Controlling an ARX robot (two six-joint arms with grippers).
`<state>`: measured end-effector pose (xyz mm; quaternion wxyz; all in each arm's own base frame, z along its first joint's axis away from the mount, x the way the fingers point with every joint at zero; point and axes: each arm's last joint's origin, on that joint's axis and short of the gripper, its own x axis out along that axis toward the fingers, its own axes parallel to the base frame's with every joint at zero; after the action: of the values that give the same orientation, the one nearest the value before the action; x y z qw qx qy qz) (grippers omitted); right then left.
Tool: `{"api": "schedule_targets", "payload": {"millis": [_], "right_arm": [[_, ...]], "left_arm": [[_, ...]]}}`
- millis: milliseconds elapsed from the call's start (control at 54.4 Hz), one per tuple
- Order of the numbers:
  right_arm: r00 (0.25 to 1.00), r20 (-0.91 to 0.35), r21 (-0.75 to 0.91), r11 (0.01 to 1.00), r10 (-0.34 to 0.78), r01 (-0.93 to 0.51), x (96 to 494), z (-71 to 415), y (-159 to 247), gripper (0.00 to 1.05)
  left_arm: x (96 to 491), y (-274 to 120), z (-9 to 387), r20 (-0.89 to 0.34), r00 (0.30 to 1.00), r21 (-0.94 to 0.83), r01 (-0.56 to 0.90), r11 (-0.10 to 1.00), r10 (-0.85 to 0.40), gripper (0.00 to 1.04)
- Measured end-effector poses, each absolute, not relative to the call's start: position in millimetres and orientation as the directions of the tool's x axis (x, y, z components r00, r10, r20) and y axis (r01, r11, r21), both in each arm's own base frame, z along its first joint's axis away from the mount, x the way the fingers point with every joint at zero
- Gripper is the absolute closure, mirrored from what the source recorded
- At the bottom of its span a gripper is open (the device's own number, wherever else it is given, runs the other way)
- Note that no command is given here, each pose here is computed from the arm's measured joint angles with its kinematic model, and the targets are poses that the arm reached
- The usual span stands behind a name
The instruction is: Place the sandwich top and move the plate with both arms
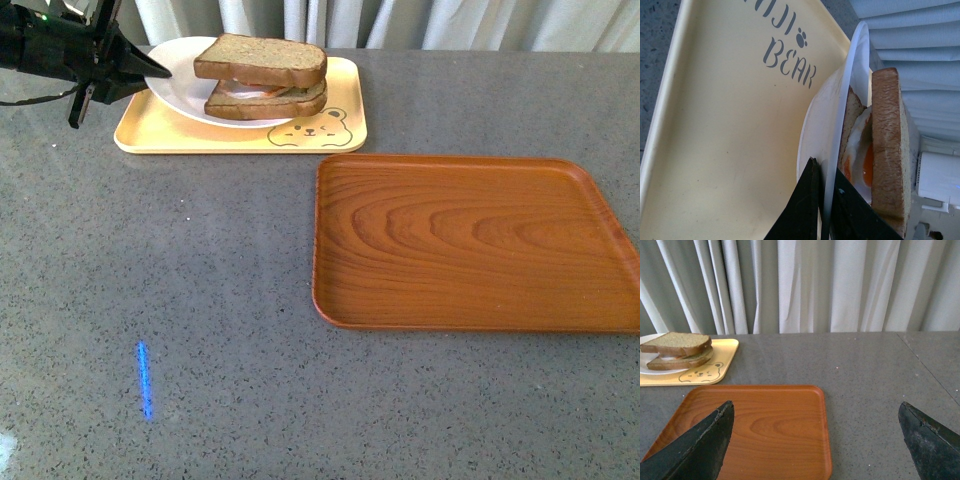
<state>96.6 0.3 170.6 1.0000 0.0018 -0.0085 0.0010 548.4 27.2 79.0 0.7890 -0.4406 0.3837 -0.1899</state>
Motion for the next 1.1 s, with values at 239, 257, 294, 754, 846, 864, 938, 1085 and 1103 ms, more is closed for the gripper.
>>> {"api": "schedule_targets", "payload": {"millis": [239,257,294,754,846,864,938,1085,1103], "right_arm": [[1.000,0.017,0.004,1.000,0.002,-0.002,96.6,170.6,0.3,0.09],[1.000,0.017,0.004,1.000,0.002,-0.002,96.6,170.6,0.3,0.09],[1.000,0.017,0.004,1.000,0.002,-0.002,96.6,170.6,0.3,0.09],[1.000,0.017,0.004,1.000,0.002,-0.002,96.6,170.6,0.3,0.09],[1.000,0.017,0.004,1.000,0.002,-0.002,96.6,170.6,0.3,0.09],[1.000,0.017,0.004,1.000,0.002,-0.002,96.6,170.6,0.3,0.09],[1.000,0.017,0.004,1.000,0.002,-0.002,96.6,170.6,0.3,0.09],[1.000,0.017,0.004,1.000,0.002,-0.002,96.6,170.6,0.3,0.09],[1.000,0.017,0.004,1.000,0.002,-0.002,96.6,170.6,0.3,0.09]], "left_arm": [[552.0,30.9,75.7,-0.449,0.628,-0.831,-0.032,0.555,-0.635,1.02],[552.2,31.4,75.2,-0.449,0.629,-0.830,-0.032,0.556,-0.635,1.02],[552.5,32.4,73.4,-0.451,0.628,-0.830,-0.036,0.556,-0.634,1.02],[559.3,55.9,74.1,-0.456,0.650,-0.816,-0.033,0.577,-0.608,0.20],[560.2,61.1,76.3,-0.447,0.655,-0.819,-0.025,0.574,-0.609,0.09],[560.4,62.6,77.0,-0.446,0.658,-0.818,-0.026,0.574,-0.607,0.10],[559.6,72.5,77.7,-0.443,0.670,-0.820,-0.035,0.571,-0.595,0.09],[553.7,91.6,82.1,-0.398,0.713,-0.834,-0.019,0.552,-0.577,0.09],[550.9,94.1,83.7,-0.392,0.720,-0.836,-0.018,0.549,-0.573,0.09]]}}
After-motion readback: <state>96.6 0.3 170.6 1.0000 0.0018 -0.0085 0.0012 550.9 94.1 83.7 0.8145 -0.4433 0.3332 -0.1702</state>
